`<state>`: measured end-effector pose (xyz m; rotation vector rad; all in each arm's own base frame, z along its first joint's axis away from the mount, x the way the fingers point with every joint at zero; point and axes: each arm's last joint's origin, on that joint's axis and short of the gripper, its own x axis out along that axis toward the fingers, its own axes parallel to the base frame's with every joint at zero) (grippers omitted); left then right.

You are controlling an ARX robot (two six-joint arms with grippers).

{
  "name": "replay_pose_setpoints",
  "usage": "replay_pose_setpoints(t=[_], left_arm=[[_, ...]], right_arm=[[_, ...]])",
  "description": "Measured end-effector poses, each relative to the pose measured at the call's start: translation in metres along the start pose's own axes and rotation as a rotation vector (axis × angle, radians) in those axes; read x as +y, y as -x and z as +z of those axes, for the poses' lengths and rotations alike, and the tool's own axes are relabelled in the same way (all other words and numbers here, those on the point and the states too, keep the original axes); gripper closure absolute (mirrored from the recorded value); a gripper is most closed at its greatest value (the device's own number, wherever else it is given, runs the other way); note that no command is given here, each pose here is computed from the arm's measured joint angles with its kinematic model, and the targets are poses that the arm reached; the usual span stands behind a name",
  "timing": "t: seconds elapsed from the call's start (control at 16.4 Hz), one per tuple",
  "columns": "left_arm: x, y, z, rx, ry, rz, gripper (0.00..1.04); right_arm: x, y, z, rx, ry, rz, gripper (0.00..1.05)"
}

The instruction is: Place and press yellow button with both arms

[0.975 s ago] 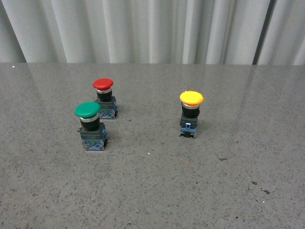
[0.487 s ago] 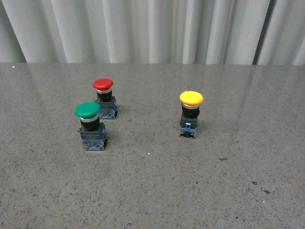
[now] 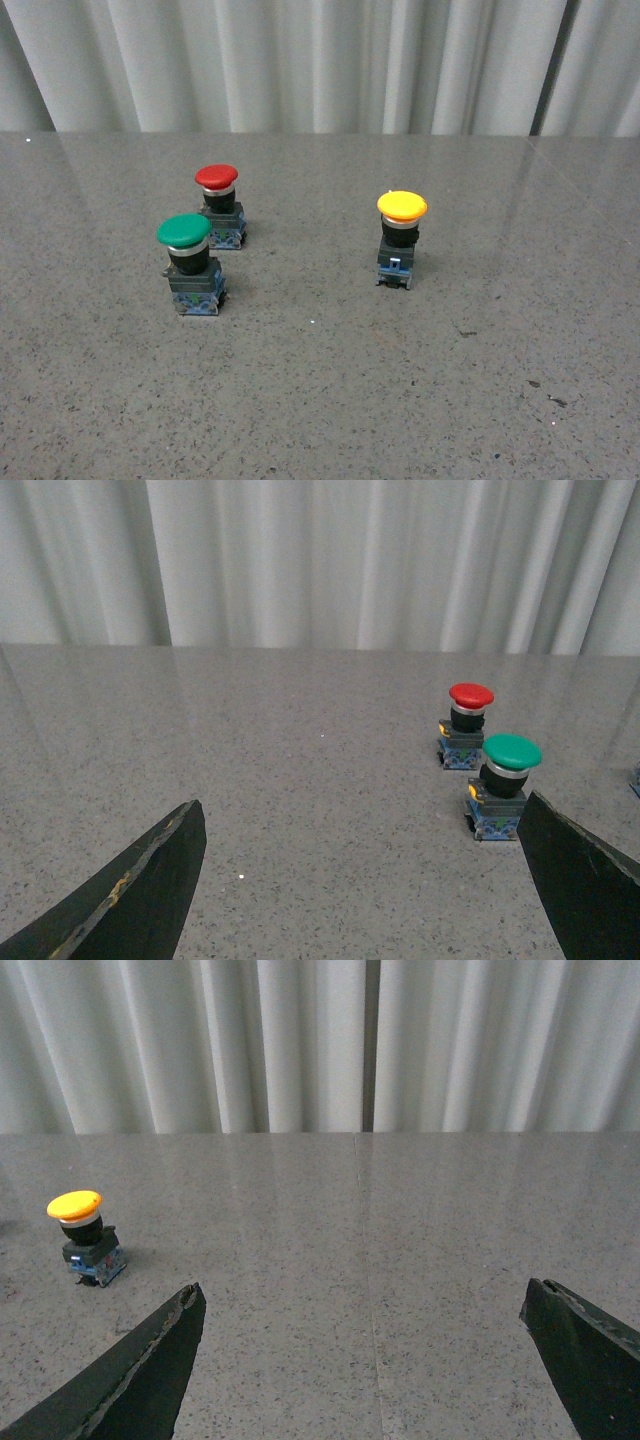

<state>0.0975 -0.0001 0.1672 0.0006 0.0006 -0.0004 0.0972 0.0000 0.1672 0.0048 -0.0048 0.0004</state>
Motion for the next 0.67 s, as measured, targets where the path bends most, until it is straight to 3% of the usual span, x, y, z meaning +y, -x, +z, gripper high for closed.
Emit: replay_pose_setpoints(t=[0.67], left_arm=[[0.0000,0.0000,0.0000,0.000,0.000,0.000,0.07]], right_arm=[[0.0000,0.0000,0.0001,0.000,0.000,0.000,0.07]])
